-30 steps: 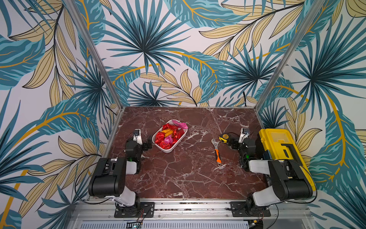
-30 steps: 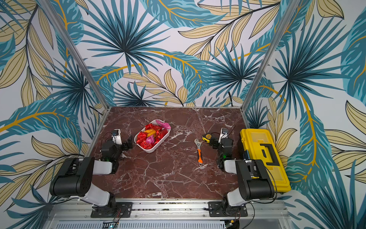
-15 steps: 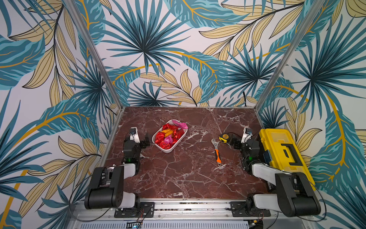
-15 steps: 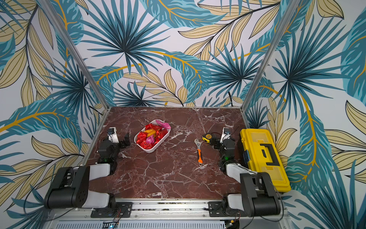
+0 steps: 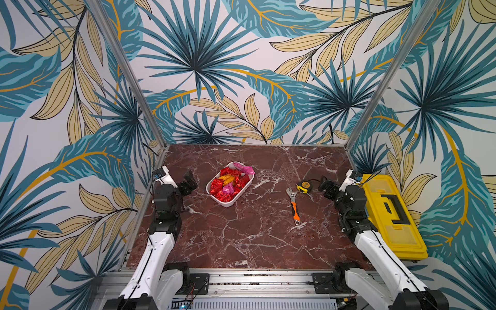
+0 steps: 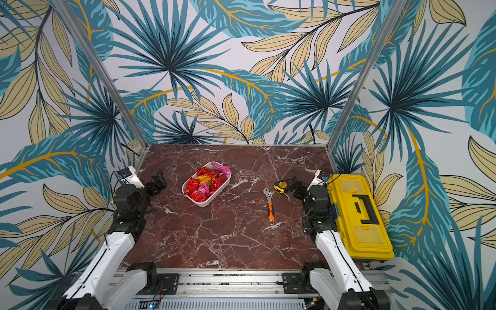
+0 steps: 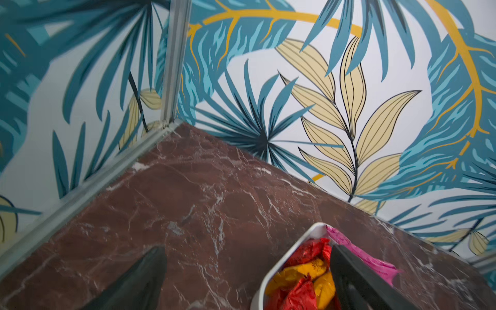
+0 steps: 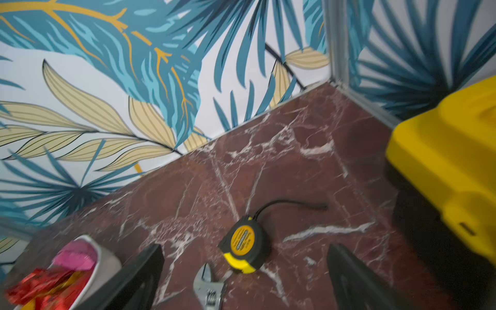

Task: Take the tea bags out of the storage box
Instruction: Pick up the tea bag from the storage box.

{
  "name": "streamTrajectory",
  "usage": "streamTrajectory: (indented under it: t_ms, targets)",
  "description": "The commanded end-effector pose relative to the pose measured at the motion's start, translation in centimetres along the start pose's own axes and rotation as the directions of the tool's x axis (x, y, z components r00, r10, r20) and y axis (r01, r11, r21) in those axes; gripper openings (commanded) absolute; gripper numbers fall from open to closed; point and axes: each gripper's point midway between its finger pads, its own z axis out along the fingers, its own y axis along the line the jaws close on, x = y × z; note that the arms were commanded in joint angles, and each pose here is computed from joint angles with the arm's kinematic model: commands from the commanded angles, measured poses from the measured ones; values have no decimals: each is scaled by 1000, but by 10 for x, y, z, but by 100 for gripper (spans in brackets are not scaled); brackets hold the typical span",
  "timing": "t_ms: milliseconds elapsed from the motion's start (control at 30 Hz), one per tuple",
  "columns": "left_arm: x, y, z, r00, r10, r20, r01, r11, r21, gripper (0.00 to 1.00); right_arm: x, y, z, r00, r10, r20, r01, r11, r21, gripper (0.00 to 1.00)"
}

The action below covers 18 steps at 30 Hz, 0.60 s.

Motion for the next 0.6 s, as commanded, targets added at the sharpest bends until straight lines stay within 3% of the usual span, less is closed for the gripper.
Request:
streamTrajectory:
  t_ms: [0,100,267,567]
  targets:
    - [35,-7,-7,967,-146,-207,153,988,18,100,44,26,-2,962,86,-257,-116,988,-104,95]
    - [51,-15,-7,931,-187,-313,206,978,28,100,61,48,-3,933,50,-357,-108,984,-143,91]
    - [64,-25,-5,883,-213,-417,250,968,36,99,83,103,-9,906,-74,-417,-35,968,-249,88]
    - [83,-30,-6,820,-321,-473,380,924,31,93,121,229,-23,851,-276,-446,34,877,-479,76]
